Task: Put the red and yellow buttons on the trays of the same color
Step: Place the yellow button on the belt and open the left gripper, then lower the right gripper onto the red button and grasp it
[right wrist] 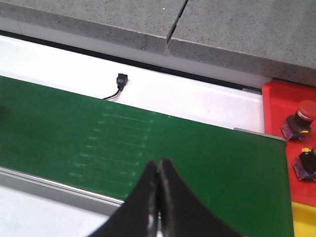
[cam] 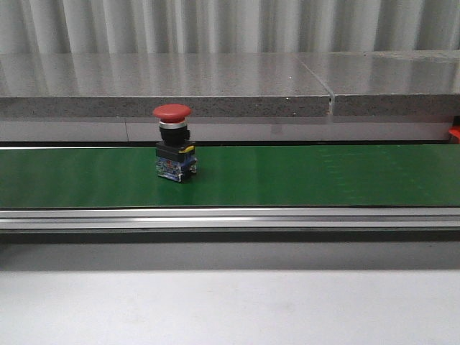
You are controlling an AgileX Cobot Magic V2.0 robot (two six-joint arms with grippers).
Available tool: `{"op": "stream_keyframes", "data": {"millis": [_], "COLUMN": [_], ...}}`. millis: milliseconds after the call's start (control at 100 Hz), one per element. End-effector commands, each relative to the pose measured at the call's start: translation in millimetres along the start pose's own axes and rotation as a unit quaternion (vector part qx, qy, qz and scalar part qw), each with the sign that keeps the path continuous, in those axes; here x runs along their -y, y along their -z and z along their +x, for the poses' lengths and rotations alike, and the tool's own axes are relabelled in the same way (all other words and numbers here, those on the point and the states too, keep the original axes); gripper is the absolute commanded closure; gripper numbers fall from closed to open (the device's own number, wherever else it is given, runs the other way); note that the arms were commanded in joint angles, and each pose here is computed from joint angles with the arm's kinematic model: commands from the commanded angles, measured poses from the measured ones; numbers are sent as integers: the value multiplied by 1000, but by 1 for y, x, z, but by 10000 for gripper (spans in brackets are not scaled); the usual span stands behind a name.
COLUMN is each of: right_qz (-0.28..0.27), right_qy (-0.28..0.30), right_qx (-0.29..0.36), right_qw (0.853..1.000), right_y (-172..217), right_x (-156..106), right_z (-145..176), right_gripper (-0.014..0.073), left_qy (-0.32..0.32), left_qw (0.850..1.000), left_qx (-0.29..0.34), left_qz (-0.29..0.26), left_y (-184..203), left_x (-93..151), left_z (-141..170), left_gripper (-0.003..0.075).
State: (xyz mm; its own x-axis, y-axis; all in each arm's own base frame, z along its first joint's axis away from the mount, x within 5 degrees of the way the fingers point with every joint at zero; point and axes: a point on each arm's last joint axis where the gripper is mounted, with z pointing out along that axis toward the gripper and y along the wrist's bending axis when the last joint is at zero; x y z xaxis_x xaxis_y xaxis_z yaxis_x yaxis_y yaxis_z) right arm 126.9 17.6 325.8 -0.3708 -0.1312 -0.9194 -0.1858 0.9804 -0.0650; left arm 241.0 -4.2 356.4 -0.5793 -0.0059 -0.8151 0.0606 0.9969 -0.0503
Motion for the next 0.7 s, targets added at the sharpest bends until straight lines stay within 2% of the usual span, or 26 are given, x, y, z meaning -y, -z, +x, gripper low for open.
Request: {"op": "stream_keyframes", "data": {"millis": [0,220,490,590,690], "right_qz": [8,8,8,8,8], "right_qy": [2,2,2,2,2], "right_qx": [50,50,50,50,50], "right_qw": [999,999,999,999,999], "right_y": [5,5,5,5,5], "right_x": [2,2,2,2,2], "right_z": [-14,-14,-14,-14,-14], "right_gripper": [663,663,663,663,663], "left_qy": [-8,-26,-39,-41,-43], "left_qw": [997,988,979,975,971], "left_qx": [81,147,195,215,230], "left_qz": [16,40,40,41,42], "left_y": [37,96,138,148,155], "left_x": [11,22,20,20,19], "left_z": [-11,20,89,111,131], "left_gripper": [166,166,175,234,360]}}
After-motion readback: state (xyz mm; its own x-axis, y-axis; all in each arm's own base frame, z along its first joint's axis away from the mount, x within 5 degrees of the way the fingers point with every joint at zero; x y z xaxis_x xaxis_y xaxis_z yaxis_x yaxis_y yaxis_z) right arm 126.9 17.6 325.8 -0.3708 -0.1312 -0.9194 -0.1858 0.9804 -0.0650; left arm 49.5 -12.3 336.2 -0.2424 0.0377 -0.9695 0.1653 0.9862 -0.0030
